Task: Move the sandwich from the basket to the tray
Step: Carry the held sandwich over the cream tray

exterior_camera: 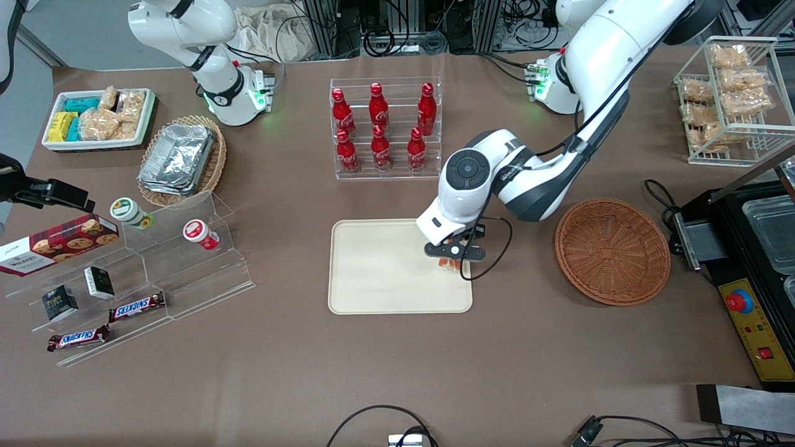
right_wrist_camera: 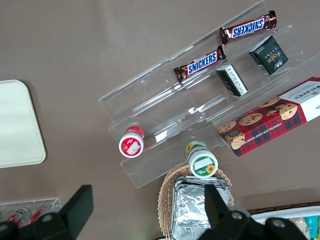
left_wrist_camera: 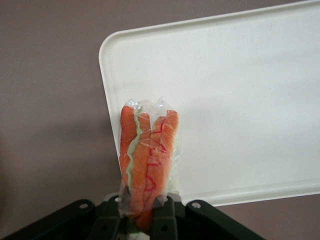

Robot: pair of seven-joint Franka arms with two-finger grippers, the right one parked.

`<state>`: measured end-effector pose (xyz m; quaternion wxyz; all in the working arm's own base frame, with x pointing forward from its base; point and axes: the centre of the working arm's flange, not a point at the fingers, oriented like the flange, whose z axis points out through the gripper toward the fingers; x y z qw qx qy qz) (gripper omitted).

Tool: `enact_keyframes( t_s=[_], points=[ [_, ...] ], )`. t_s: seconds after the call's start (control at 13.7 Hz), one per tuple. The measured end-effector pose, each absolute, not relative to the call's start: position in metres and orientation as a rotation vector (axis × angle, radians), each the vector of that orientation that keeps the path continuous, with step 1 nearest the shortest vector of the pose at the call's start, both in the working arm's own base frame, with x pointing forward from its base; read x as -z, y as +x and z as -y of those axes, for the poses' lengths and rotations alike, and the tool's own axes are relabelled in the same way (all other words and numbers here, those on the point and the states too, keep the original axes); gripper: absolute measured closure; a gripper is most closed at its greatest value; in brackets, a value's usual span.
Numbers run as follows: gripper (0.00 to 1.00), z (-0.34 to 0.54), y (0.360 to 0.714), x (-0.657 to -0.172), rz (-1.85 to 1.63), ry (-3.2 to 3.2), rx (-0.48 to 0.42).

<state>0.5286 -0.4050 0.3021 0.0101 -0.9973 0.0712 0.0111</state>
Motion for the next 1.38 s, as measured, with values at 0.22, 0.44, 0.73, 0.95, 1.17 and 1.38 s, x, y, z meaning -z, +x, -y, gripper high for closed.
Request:
enact_keyframes(
  t_s=[0.22,0.44,0.73,0.95,1.17,1.38],
  points=[
    [0.84,0.412,0.527,-0.281,-0.23,-3.12,-0.06],
    [0.84,0.416,0.529,-0.263,-0.239,-3.109,-0.069],
    [0.84,0.421,0.53,-0.247,-0.241,-3.099,-0.073],
    [0.83,0.42,0.53,-0.239,-0.243,-3.093,-0.085],
    [0.74,0.42,0.53,-0.235,-0.243,-3.092,-0.091],
    [0.51,0.42,0.531,-0.235,-0.248,-3.086,-0.08]
  ],
)
